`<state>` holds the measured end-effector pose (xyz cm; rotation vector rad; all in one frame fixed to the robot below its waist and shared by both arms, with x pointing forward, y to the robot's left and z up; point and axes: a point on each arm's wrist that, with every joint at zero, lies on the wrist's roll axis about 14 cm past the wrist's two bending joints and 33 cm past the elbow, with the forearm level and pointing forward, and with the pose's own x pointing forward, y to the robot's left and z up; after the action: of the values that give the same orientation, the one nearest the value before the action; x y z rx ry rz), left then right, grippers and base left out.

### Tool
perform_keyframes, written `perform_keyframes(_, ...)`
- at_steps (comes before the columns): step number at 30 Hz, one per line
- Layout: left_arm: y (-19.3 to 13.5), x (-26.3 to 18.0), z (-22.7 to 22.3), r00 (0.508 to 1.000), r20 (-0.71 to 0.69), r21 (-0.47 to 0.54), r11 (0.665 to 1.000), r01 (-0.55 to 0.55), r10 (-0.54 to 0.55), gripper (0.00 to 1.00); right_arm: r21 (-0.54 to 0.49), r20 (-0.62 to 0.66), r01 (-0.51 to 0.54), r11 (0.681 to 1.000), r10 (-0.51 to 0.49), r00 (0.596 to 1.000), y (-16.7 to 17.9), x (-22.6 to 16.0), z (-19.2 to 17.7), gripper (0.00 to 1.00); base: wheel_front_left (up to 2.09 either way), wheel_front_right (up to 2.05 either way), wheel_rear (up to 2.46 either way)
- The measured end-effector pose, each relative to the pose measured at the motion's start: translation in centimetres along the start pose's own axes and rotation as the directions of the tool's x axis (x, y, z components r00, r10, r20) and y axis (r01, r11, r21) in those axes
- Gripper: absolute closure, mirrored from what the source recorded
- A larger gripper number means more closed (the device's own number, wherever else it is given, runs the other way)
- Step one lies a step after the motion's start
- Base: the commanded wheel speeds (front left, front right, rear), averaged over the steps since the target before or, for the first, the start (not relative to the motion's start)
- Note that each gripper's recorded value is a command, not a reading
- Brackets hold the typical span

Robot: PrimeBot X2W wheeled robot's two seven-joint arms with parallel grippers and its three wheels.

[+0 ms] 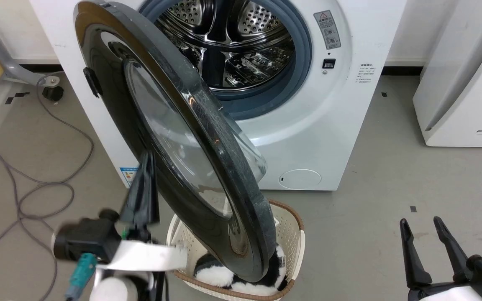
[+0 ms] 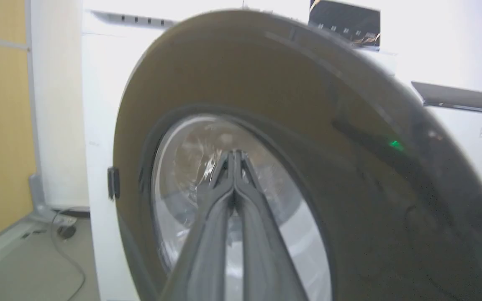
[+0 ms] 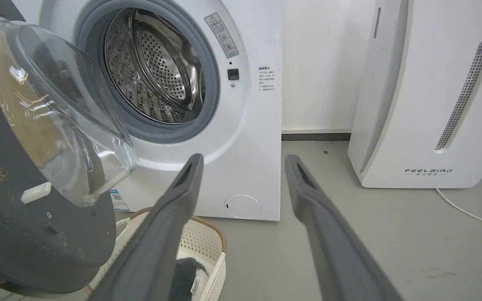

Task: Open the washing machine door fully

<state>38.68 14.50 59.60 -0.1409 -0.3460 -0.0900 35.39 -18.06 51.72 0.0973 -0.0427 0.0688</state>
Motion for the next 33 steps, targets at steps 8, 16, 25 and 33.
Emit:
perform_keyframes(8,-3.6,2.1,11.0,0.933,0.350,-0.023,0.995,0.100,-0.086,1.00,0.001,0.001,0.005,1.000,-0.005,1.000,-0.2,0.1,-0.1,0.00,0.00,0.00,0.00)
perform_keyframes(16,-9.8,1.6,17.0,0.819,0.516,-0.041,0.948,0.316,-0.251,1.00,0.001,-0.003,0.015,1.000,-0.015,1.000,-0.5,0.2,-0.2,0.00,0.00,0.00,0.00)
perform_keyframes(25,-17.5,-0.9,14.5,0.791,0.372,-0.137,0.814,0.565,-0.486,1.00,-0.001,0.007,0.023,1.000,-0.023,1.000,-0.8,0.1,0.1,0.00,0.00,0.00,0.00)
perform_keyframes(33,-21.9,-4.9,7.4,0.755,0.075,-0.320,0.702,0.636,-0.651,1.00,-0.002,0.007,0.018,1.000,-0.018,1.000,-0.7,0.0,0.1,0.00,0.00,0.00,0.00)
